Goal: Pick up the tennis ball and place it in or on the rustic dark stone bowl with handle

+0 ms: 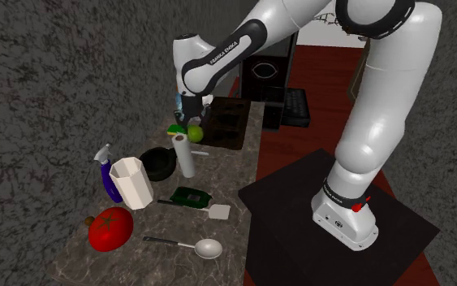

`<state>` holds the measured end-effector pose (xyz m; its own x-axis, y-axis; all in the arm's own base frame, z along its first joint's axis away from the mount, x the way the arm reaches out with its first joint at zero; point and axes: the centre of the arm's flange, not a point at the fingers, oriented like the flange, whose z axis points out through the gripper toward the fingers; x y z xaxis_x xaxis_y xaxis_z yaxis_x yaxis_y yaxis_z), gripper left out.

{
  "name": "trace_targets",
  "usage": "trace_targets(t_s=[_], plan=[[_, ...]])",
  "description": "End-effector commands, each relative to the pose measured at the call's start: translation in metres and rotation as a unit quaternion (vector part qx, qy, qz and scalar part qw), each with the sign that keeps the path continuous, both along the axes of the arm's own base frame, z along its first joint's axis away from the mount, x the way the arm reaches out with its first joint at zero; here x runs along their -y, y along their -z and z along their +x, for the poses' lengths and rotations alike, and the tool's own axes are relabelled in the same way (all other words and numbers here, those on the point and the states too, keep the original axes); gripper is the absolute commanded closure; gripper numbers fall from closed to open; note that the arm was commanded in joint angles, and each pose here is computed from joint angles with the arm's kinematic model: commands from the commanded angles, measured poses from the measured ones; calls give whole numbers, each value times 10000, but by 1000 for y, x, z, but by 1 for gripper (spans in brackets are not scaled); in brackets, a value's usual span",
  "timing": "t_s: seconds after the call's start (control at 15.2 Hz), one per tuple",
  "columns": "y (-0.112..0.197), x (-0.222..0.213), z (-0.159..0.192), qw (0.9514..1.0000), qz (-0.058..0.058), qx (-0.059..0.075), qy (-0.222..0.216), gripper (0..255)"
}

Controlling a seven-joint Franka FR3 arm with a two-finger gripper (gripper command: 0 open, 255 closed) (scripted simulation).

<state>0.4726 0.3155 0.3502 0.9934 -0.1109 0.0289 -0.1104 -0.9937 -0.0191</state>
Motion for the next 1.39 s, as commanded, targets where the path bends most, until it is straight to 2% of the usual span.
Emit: trace_targets(t_s=[0.0,0.66,1.06,1.12,1.19,1.32], plan=[[-2,-27,7,10000,0,2,8,255],[-8,-158,54,10000,0,2,8,255],[24,-158,54,10000,0,2,8,255],[18,-157,53,10000,-1,1,8,255],[18,-157,53,10000,-1,1,8,0],[42,-188,38,9961,-523,471,538,0]])
